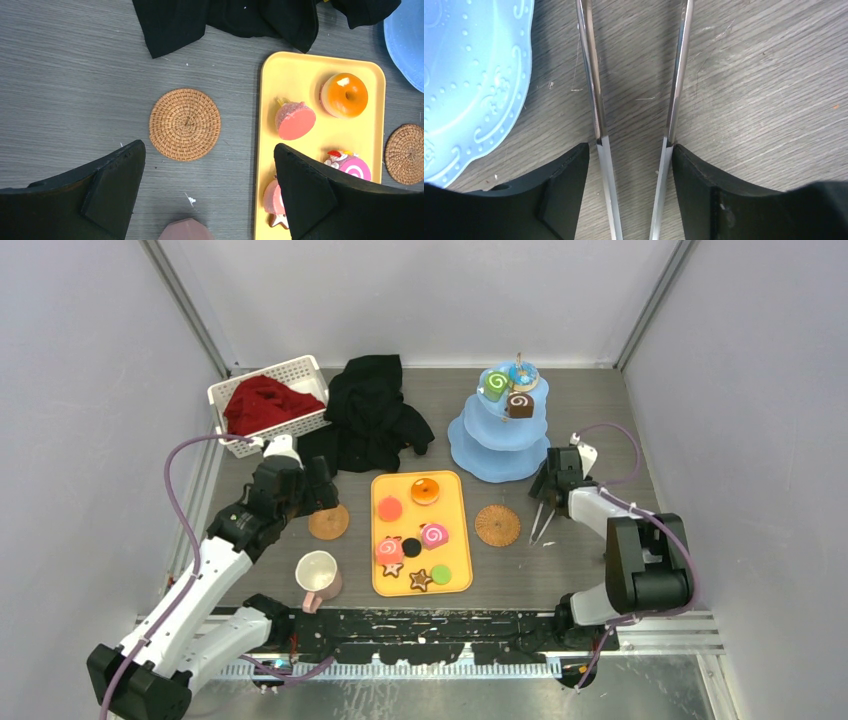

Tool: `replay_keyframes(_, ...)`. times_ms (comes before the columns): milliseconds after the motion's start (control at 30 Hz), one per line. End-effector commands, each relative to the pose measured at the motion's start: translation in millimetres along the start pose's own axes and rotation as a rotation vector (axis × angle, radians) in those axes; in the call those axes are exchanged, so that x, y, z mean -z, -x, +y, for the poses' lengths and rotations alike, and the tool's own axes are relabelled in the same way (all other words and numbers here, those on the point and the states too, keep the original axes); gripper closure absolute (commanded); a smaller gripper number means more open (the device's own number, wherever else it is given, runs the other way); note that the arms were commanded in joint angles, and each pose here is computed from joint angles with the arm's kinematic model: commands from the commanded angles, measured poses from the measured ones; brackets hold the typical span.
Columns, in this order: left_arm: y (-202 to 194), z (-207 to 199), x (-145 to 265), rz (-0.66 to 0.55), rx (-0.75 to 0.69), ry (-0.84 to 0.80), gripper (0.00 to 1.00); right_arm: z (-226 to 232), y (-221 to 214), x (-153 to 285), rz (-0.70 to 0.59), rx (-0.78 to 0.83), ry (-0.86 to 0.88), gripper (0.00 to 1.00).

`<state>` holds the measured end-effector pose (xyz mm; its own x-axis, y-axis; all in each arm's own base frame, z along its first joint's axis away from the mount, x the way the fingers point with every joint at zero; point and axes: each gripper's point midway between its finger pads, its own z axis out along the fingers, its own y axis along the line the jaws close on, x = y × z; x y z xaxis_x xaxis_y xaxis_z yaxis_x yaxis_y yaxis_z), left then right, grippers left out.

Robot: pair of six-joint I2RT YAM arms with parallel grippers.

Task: Serve the afternoon tea
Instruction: Pick up the clamp from the center of the board.

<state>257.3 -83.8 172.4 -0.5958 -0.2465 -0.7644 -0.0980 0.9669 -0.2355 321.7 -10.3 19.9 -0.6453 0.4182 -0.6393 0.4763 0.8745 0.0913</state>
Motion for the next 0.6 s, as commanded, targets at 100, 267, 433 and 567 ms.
replay_keyframes(100,10,-1,4,-0.046,0.021,-0.011,0.01,3,10,-1,0.005,-0.018,-0.016,0.53)
replay_keyframes(267,11,-3,4,-0.046,0.022,-0.018,0.00,7,24,18,-0.022,-0.021,0.015,0.79)
replay_keyframes(433,10,-5,2,-0.040,0.023,-0.025,0.00,2,40,51,-0.060,-0.029,0.022,0.94)
replay_keyframes(567,10,-7,2,-0.037,0.024,-0.033,0.01,-7,63,94,-0.133,-0.044,0.023,0.97)
